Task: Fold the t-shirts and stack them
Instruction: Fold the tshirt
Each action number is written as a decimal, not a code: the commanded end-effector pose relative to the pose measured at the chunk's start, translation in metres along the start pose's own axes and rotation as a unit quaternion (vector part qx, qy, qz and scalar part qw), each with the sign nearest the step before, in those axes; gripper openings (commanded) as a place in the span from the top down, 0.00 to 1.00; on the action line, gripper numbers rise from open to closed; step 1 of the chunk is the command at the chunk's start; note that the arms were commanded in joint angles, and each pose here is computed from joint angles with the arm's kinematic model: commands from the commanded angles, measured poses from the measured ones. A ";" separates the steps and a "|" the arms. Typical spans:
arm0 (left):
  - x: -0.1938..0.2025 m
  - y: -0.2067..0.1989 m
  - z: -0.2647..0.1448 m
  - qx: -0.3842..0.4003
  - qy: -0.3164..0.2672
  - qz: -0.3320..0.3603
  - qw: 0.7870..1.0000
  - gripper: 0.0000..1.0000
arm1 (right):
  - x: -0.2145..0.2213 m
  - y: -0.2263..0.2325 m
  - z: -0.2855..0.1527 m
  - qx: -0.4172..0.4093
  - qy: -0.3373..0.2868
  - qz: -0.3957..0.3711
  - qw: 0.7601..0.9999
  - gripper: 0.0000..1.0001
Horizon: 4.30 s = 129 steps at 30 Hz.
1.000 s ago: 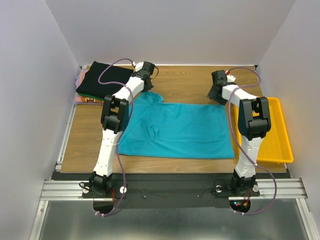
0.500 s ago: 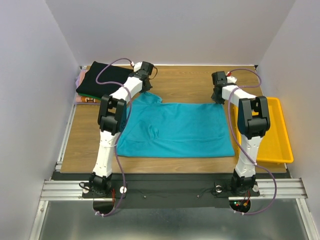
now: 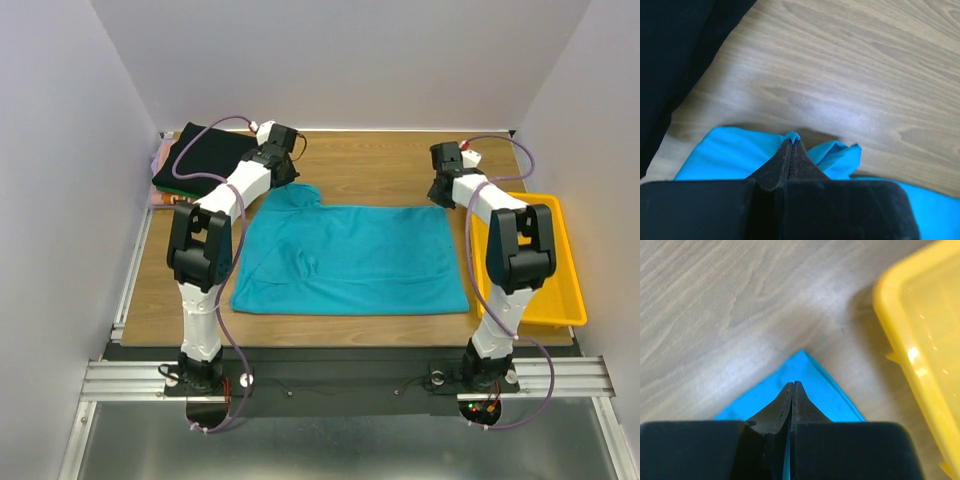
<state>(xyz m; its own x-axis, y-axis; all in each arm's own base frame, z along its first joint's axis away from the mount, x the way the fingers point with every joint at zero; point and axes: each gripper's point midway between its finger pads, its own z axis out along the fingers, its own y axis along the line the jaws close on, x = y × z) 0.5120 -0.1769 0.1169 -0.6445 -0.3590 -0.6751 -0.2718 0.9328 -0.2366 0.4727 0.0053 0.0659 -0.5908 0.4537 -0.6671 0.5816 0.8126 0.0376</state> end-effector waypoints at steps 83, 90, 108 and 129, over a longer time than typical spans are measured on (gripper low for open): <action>0.195 0.111 -0.189 0.118 0.040 -0.145 0.982 1.00 | 0.075 -0.060 -0.104 -0.112 0.012 -0.004 0.994 0.99; 0.224 0.122 -0.189 0.113 0.082 -0.141 0.980 0.48 | 0.096 -0.076 -0.103 -0.098 0.024 0.009 0.995 0.84; 0.168 0.080 -0.201 0.160 0.018 -0.133 0.978 0.01 | 0.091 -0.024 -0.157 -0.273 0.051 -0.038 0.960 0.00; 0.167 0.018 -0.025 0.016 0.115 0.004 0.993 0.02 | 0.232 -0.048 -0.130 -0.227 0.192 -0.039 0.954 0.00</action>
<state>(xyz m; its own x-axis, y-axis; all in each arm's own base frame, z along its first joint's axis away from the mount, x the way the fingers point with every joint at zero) 0.3633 -0.2152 0.0419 -0.7333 -0.4420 -0.5166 -0.2853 0.8897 -0.3564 0.2847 0.1122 0.0364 -0.7780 0.3998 -0.4846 0.2147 0.8941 0.3930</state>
